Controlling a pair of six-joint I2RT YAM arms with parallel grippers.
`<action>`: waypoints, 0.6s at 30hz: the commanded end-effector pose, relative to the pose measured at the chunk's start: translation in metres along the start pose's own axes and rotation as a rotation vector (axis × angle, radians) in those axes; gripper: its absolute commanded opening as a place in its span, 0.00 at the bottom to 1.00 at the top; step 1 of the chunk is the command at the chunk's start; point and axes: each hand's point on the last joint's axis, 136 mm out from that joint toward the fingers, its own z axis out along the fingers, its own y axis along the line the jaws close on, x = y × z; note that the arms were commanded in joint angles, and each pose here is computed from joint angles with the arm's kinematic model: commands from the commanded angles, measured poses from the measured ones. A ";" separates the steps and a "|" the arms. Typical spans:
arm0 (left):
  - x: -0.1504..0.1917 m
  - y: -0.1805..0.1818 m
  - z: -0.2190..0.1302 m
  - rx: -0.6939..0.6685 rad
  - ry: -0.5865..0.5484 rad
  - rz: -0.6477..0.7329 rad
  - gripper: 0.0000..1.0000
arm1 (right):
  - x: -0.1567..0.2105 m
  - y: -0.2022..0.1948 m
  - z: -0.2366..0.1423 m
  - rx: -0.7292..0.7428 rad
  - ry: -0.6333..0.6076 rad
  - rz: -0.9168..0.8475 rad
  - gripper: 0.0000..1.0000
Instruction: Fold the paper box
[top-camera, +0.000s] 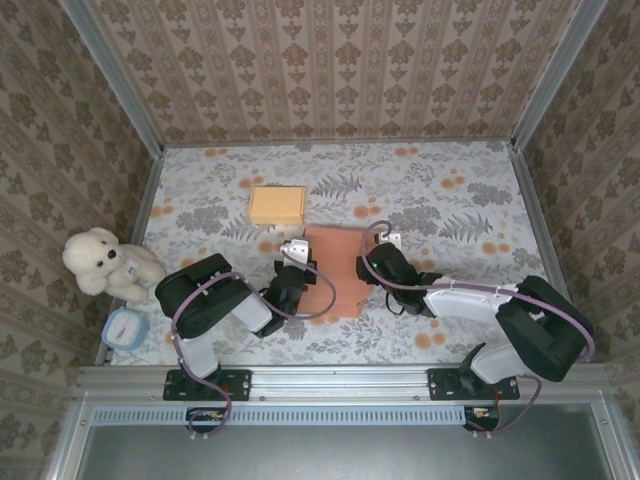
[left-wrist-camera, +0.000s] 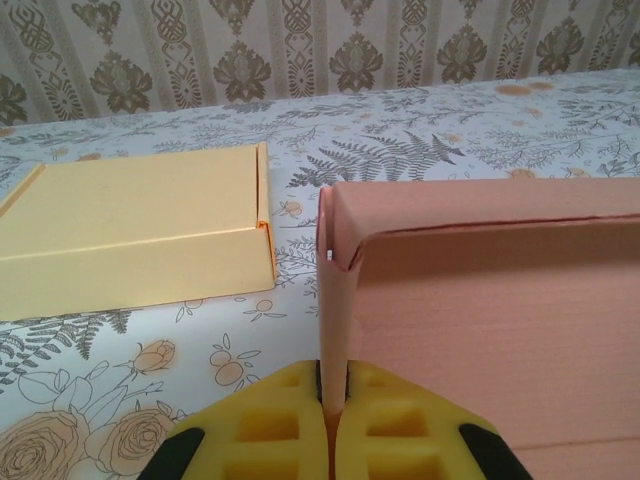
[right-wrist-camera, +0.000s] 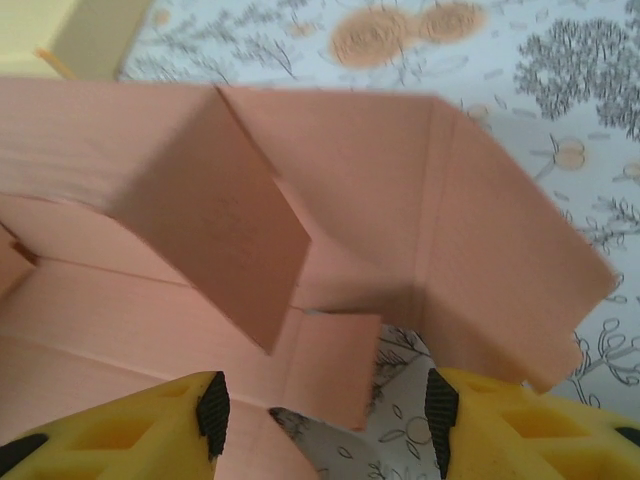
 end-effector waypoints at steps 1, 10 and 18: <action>-0.010 0.000 -0.002 0.012 -0.027 -0.051 0.00 | -0.001 -0.006 0.007 0.042 0.010 -0.001 0.59; -0.009 -0.003 -0.001 0.028 -0.022 -0.063 0.00 | 0.001 0.014 0.021 -0.100 0.030 0.063 0.59; -0.006 -0.005 0.000 0.032 -0.016 -0.061 0.00 | -0.004 0.050 0.017 -0.291 0.025 0.067 0.55</action>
